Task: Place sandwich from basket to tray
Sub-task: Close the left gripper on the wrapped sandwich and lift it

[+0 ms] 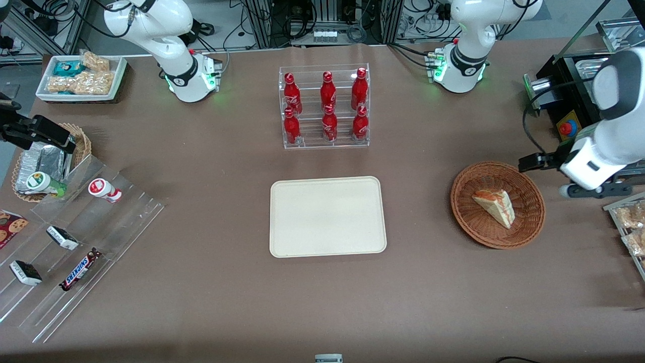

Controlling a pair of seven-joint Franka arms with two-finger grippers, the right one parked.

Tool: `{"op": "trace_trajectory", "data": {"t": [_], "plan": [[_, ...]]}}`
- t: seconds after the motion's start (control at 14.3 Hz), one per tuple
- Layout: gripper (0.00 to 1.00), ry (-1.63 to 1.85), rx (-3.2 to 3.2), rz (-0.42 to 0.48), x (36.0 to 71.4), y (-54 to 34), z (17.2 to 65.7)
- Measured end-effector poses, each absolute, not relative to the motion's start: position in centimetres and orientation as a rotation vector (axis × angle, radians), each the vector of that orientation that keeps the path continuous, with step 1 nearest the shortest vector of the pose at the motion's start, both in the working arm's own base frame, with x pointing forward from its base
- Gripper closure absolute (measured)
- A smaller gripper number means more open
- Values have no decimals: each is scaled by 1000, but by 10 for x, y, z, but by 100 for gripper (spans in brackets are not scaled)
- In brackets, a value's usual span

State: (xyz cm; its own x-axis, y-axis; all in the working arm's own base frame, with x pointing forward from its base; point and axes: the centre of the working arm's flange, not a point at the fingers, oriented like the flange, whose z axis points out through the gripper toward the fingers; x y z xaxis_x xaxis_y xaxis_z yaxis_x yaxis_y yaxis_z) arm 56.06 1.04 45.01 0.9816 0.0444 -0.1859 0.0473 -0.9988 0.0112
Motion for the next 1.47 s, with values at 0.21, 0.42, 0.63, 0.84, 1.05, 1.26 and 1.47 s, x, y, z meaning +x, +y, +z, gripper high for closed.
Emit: {"op": "trace_trajectory", "data": {"t": [0.21, 0.42, 0.63, 0.84, 1.05, 1.26, 1.47], "plan": [[0, 163, 3115, -226, 553, 25, 401], [0, 366, 3110, -161, 546, 29, 368], [0, 616, 3109, -129, 550, 19, 352], [0, 921, 3051, -73, 559, 1, 333], [0, 1202, 2956, -58, 563, -2, 314], [0, 1353, 2903, -95, 563, -1, 293], [0, 1416, 2886, -142, 562, 1, 273]]}}
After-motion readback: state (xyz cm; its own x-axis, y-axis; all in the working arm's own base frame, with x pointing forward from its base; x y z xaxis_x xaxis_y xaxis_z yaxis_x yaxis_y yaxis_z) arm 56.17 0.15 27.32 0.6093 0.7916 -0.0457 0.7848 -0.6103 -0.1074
